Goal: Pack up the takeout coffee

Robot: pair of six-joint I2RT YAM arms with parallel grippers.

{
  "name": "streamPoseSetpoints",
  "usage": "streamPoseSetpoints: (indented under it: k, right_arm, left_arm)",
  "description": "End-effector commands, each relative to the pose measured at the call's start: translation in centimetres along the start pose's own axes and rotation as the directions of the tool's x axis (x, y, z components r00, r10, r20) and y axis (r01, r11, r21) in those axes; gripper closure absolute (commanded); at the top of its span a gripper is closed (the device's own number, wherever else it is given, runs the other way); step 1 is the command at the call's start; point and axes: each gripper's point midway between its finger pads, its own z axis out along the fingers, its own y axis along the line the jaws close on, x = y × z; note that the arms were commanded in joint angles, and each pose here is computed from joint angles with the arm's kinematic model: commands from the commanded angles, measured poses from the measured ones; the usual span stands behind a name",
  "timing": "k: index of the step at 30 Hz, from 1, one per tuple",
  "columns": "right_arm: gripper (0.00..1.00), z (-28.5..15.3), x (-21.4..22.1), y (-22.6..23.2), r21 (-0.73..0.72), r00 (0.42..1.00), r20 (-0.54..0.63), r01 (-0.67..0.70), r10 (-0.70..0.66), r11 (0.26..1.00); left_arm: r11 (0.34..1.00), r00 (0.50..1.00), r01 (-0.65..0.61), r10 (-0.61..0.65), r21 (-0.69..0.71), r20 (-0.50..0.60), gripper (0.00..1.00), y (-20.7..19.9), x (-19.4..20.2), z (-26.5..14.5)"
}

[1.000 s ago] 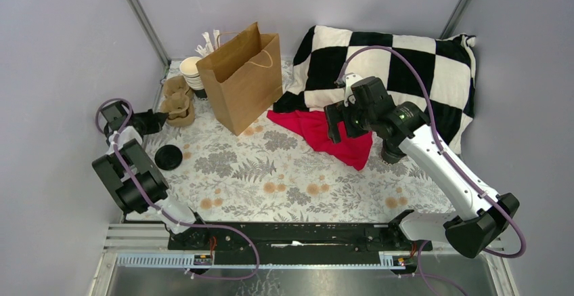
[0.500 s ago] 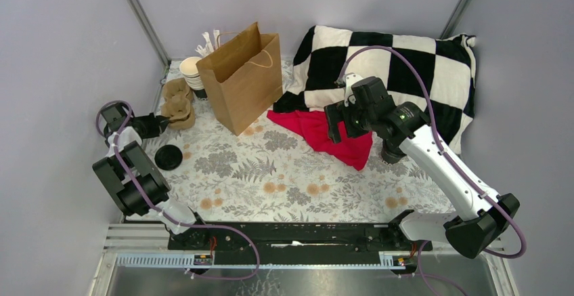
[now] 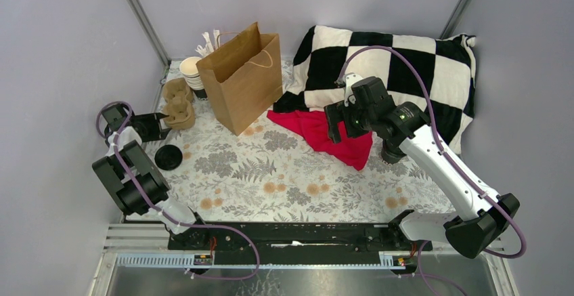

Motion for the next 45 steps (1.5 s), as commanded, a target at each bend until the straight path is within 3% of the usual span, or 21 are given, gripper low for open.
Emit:
streamPoseSetpoints:
  k: [1,15,27,40,45]
  right_arm:
    - [0.00,-0.6,-1.0,0.2,-0.002,0.999,0.047,0.022,-0.022,1.000]
    - [0.00,-0.4,-0.9,0.2,-0.005,0.999,0.041,0.022,-0.022,1.000]
    - [0.00,-0.4,-0.9,0.2,-0.002,0.999,0.041,0.022,-0.022,1.000]
    - [0.00,-0.4,-1.0,0.1,0.002,0.999,0.045,0.024,-0.024,1.000]
    - [0.00,-0.5,-1.0,0.0,0.010,0.999,0.047,0.026,-0.026,1.000]
  left_arm:
    - [1.000,0.999,-0.025,0.024,0.009,0.034,0.51,-0.6,-1.3,0.6]
    - [0.988,0.989,-0.122,0.130,-0.098,0.076,0.58,-2.1,-1.5,0.9]
    - [0.975,0.987,-0.110,0.130,-0.193,0.092,0.69,-1.8,-1.9,1.3]
    - [0.932,0.969,-0.181,0.224,-0.314,0.108,0.73,-1.4,-2.3,1.8]
    - [0.923,0.960,-0.201,0.252,-0.327,0.120,0.66,-1.6,-2.6,1.6]
